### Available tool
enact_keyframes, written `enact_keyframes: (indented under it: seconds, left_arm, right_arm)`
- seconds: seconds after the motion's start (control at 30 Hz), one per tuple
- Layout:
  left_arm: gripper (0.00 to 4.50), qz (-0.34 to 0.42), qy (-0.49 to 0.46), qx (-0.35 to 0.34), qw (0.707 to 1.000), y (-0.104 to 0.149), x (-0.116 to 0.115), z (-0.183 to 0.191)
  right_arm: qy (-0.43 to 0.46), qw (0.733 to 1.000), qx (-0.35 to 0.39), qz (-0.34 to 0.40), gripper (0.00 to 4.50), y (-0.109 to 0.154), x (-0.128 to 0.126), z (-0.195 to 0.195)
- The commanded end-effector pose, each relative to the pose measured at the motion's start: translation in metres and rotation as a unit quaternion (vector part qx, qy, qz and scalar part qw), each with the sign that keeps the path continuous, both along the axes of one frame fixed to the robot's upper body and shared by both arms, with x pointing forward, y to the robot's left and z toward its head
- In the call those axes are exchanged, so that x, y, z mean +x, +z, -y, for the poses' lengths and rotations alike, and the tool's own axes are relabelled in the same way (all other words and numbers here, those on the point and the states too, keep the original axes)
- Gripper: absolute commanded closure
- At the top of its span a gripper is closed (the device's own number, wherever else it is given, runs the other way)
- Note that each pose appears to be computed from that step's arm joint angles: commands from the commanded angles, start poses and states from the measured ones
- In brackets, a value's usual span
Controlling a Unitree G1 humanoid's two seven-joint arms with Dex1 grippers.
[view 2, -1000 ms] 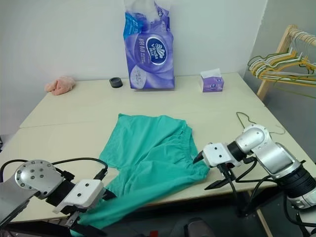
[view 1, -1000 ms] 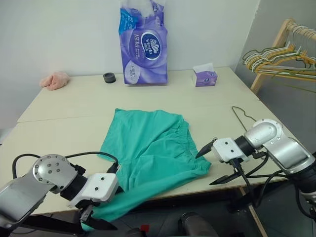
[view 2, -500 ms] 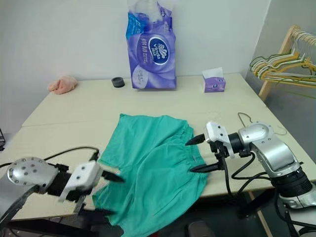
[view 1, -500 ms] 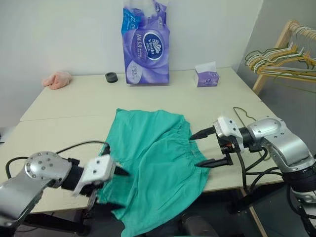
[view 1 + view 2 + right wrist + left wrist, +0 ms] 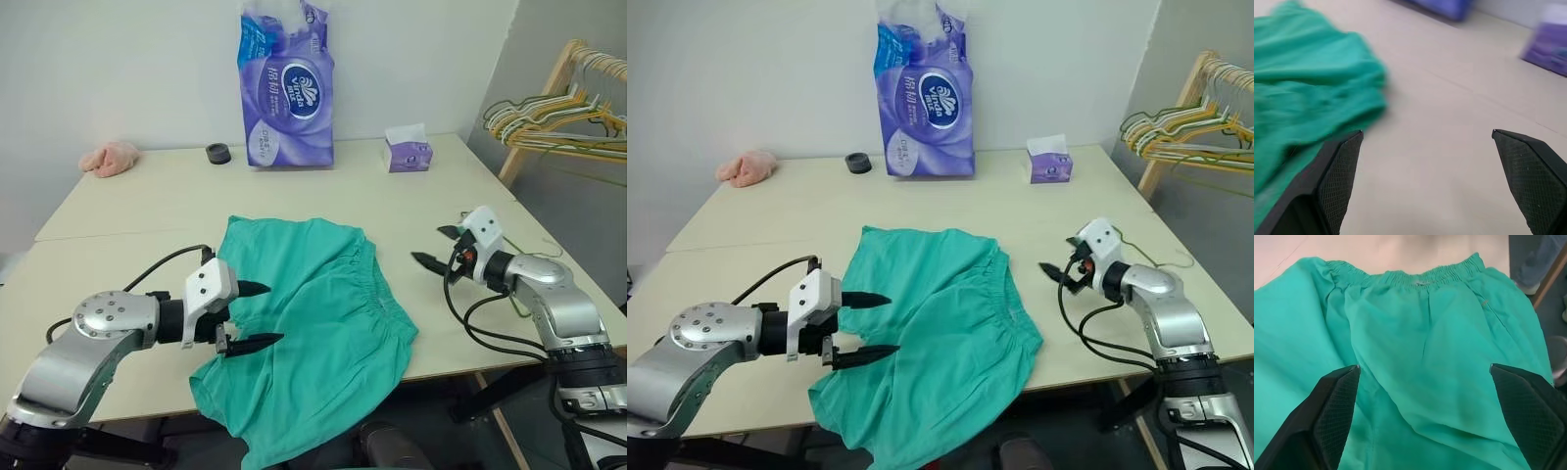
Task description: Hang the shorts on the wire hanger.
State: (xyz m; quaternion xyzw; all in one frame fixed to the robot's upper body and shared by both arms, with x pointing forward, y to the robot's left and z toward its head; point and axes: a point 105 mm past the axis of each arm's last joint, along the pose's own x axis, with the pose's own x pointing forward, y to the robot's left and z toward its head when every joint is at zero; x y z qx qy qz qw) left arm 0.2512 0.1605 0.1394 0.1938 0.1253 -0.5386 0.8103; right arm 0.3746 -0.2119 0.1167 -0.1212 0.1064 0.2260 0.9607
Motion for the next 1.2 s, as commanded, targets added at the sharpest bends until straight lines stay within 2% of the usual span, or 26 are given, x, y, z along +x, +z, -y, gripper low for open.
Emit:
enact_keyframes:
  seconds: [0.03, 0.13, 0.23, 0.4, 0.57, 0.7, 0.83, 1.03, 1.2]
  left_arm:
    - [0.01, 0.012, -0.047, -0.013, 0.999, 0.009, -0.004, 0.016]
    - [0.01, 0.004, -0.082, -0.010, 0.997, 0.008, -0.010, 0.024]
    - [0.01, 0.002, -0.091, -0.016, 0.996, 0.013, -0.003, 0.027]
    - [0.01, 0.017, -0.106, -0.012, 0.994, 0.020, 0.006, 0.030]
    - [0.01, 0.022, -0.144, 0.006, 0.989, 0.026, 0.003, 0.031]
    - [0.01, 0.041, -0.141, 0.012, 0.989, 0.036, 0.010, 0.028]
    - [0.01, 0.066, -0.129, -0.001, 0.989, 0.049, 0.021, 0.029]
    - [0.00, 0.087, -0.089, -0.049, 0.991, 0.069, 0.038, 0.033]
    - [0.00, 0.066, -0.079, -0.076, 0.992, 0.075, 0.037, 0.033]
  right_arm:
    - [-0.122, 0.992, -0.010, 0.018, 0.00, 0.010, 0.012, 0.043]
    - [-0.186, 0.982, -0.017, 0.008, 0.00, 0.005, 0.014, 0.069]
    - [-0.259, 0.966, -0.010, -0.011, 0.00, -0.003, 0.015, 0.104]
    - [-0.287, 0.957, -0.012, -0.039, 0.00, -0.017, 0.020, 0.124]
    - [-0.304, 0.948, 0.002, -0.096, 0.00, -0.036, 0.020, 0.133]
    - [-0.291, 0.946, -0.004, -0.144, 0.00, -0.053, 0.015, 0.130]
    - [-0.299, 0.934, 0.022, -0.194, 0.00, -0.070, 0.007, 0.127]
    - [-0.307, 0.929, -0.022, -0.206, 1.93, -0.082, 0.000, 0.132]
    - [-0.304, 0.932, -0.019, -0.197, 3.66, -0.081, 0.003, 0.130]
